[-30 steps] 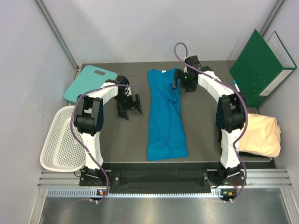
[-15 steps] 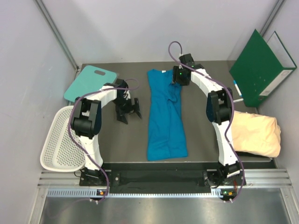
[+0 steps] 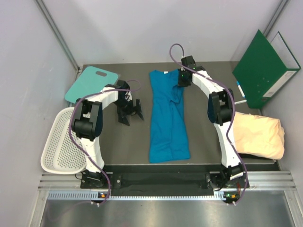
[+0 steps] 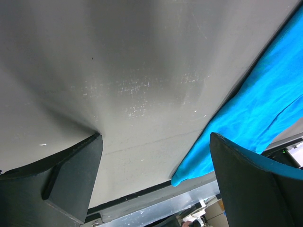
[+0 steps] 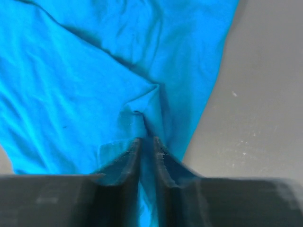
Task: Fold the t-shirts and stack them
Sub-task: Rotate the tshirt 90 degrees
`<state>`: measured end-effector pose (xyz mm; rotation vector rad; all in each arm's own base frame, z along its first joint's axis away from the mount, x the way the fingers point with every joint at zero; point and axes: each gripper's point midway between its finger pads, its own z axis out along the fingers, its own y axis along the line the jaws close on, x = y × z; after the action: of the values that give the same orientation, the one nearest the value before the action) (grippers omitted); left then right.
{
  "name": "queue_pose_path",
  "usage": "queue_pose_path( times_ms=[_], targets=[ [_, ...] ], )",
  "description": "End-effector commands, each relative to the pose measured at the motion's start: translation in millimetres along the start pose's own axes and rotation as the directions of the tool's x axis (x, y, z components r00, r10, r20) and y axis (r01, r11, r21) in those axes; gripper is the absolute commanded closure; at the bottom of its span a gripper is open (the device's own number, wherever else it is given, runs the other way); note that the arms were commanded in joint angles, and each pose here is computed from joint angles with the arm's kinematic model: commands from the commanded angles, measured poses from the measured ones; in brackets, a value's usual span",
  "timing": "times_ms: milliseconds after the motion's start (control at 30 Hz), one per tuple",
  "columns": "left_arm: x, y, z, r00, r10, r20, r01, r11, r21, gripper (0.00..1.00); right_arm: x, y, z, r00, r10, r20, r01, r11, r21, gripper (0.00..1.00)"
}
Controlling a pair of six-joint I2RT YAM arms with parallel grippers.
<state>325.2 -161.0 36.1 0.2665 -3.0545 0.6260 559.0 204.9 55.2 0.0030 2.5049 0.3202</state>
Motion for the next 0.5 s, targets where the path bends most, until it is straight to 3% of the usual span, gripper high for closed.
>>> queue_pose_path(
  times_ms=[0, 267, 467],
  targets=[
    [-6.8, -10.3, -9.1, 0.999, 0.02, 0.039, -0.021, 0.999, 0.024, 0.01, -22.9, -0.6, -1.5, 0.997, -0.014, 0.076, 0.012, 0.999, 0.035, 0.96],
    [-7.2, -8.4, -5.1, 0.999, 0.015, 0.028, -0.015, 1.0, 0.018, 0.01, -54.6, -10.8, -37.2, 0.975, -0.001, 0.222, -0.021, 0.995, 0.097, 1.0],
    [-11.1, -10.9, -2.2, 1.0, 0.015, 0.024, -0.015, 0.999, 0.028, 0.01, -53.7, -50.5, -38.5, 0.974, 0.061, 0.219, -0.106, 0.974, 0.201, 0.96]
  ],
)
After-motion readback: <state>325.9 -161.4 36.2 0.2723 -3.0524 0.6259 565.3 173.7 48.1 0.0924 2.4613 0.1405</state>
